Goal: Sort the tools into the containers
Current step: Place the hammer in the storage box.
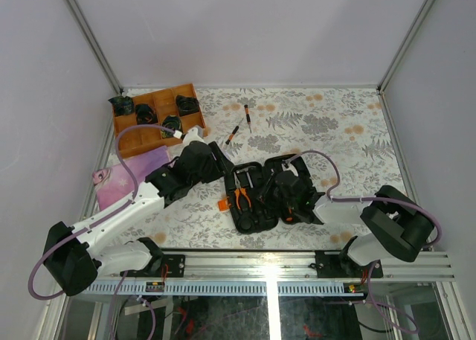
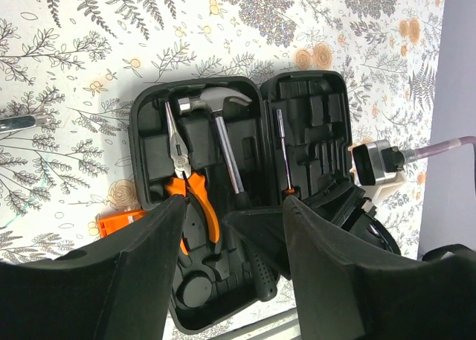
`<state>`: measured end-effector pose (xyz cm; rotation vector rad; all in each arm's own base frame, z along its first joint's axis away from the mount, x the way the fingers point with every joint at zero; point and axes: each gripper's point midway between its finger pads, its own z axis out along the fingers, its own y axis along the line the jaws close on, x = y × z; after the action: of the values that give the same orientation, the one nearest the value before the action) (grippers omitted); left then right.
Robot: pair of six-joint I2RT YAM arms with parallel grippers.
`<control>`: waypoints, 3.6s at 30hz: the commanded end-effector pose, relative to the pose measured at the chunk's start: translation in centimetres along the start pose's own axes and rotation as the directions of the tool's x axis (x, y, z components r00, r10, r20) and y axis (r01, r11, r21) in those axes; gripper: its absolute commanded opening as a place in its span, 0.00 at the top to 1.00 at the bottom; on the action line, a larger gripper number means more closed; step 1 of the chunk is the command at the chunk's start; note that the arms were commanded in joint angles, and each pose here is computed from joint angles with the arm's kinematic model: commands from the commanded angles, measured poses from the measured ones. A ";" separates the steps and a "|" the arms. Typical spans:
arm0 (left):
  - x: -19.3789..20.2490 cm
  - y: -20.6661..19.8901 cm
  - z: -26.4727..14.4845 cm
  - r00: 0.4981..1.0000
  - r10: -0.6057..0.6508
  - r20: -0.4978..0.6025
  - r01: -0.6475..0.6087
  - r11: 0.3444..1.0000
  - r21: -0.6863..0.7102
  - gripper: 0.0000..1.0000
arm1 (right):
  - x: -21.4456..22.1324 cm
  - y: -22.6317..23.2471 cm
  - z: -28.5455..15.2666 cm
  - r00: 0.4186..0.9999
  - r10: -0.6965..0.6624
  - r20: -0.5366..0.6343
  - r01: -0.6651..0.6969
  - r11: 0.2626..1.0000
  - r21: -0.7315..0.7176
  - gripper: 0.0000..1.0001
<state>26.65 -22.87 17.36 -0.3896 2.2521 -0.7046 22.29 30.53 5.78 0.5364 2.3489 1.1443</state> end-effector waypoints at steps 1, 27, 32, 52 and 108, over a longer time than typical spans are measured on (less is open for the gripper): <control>-0.5 0.3 -0.1 1.000 0.009 0.024 -0.009 1.000 0.000 0.45 | -0.8 0.2 0.3 0.999 -0.028 0.015 0.028 1.000 0.013 0.62; 0.5 1.0 0.8 1.000 0.025 -0.013 -0.026 1.000 -0.015 0.45 | -1.3 3.2 -1.8 0.856 -0.504 -0.112 0.509 0.861 0.010 0.51; 0.6 1.0 1.0 0.999 0.029 -0.019 -0.029 0.999 -0.018 0.45 | -2.8 1.4 -2.3 0.844 -0.526 -0.101 0.536 0.833 0.137 0.54; 2.4 -0.5 6.2 0.977 0.164 -0.138 -0.165 0.986 0.007 0.56 | -2.3 -0.2 -2.0 0.777 -0.603 -0.178 0.627 0.766 0.142 0.74; 5.1 3.9 16.8 0.916 0.274 -0.294 -0.346 0.909 -0.230 0.89 | -2.6 0.6 -2.7 0.816 -0.562 -0.135 0.577 0.803 0.148 0.76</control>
<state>35.25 -29.35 4.07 -0.0696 2.5624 -0.3444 21.88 27.14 5.79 -0.1812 2.5108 0.6455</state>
